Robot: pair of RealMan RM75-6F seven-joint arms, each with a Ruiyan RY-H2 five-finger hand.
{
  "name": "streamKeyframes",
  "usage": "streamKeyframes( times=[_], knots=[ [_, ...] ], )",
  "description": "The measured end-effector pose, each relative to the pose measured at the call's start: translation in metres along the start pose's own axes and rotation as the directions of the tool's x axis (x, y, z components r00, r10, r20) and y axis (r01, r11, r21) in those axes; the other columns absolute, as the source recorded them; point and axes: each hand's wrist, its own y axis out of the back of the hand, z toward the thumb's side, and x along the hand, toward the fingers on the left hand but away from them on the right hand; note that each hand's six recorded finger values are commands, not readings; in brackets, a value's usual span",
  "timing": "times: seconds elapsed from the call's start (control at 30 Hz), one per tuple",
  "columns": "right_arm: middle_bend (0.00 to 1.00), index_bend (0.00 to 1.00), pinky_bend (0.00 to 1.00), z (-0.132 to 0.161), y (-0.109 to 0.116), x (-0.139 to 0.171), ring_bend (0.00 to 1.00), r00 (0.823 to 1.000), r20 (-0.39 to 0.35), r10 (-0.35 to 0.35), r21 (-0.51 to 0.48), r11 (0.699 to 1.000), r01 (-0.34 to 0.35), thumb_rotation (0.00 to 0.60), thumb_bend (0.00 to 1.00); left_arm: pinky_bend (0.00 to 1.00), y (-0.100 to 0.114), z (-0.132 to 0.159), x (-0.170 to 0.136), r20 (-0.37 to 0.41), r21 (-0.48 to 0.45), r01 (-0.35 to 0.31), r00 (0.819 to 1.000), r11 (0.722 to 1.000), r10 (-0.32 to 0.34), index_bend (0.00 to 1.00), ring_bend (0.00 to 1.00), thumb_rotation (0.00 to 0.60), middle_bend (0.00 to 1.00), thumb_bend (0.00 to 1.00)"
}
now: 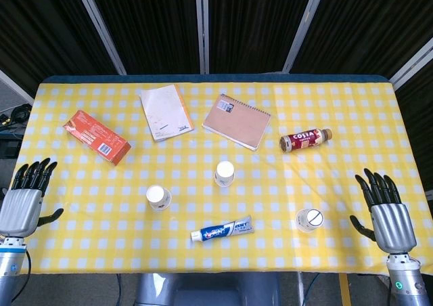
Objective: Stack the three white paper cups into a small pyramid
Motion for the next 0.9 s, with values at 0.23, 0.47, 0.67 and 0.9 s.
streamKeyframes(
  times=[0.23, 0.47, 0.67, 0.9],
  knots=[
    [0.0, 0.09, 0.0, 0.001, 0.0, 0.001, 0.0, 1.0, -0.004, -0.001, 0.002, 1.0, 0.001, 0.6, 0.13, 0.0, 0.0, 0.0, 0.0, -0.001, -0.003, 0.003, 1.0, 1.0, -0.003, 0.0, 0.0, 0.6, 0.0, 0.13],
    [0.0, 0.09, 0.0, 0.002, 0.001, 0.001, 0.0, 1.0, -0.012, -0.007, -0.006, 1.0, 0.007, 0.6, 0.13, 0.0, -0.002, 0.001, 0.0, 0.006, -0.002, 0.013, 1.0, 1.0, -0.013, 0.0, 0.0, 0.6, 0.0, 0.13],
    [0.0, 0.09, 0.0, 0.002, 0.001, 0.001, 0.0, 1.0, -0.01, -0.006, -0.009, 1.0, 0.005, 0.6, 0.13, 0.0, -0.006, 0.009, 0.006, 0.029, 0.002, 0.036, 0.999, 0.999, -0.036, 0.03, 0.0, 0.6, 0.0, 0.18],
    [0.0, 0.09, 0.0, 0.002, 0.001, 0.001, 0.0, 1.0, -0.014, -0.003, -0.015, 1.0, 0.003, 0.6, 0.13, 0.0, -0.016, 0.03, 0.016, 0.091, 0.009, 0.089, 0.992, 0.996, -0.089, 0.19, 0.0, 0.6, 0.0, 0.28]
  ],
)
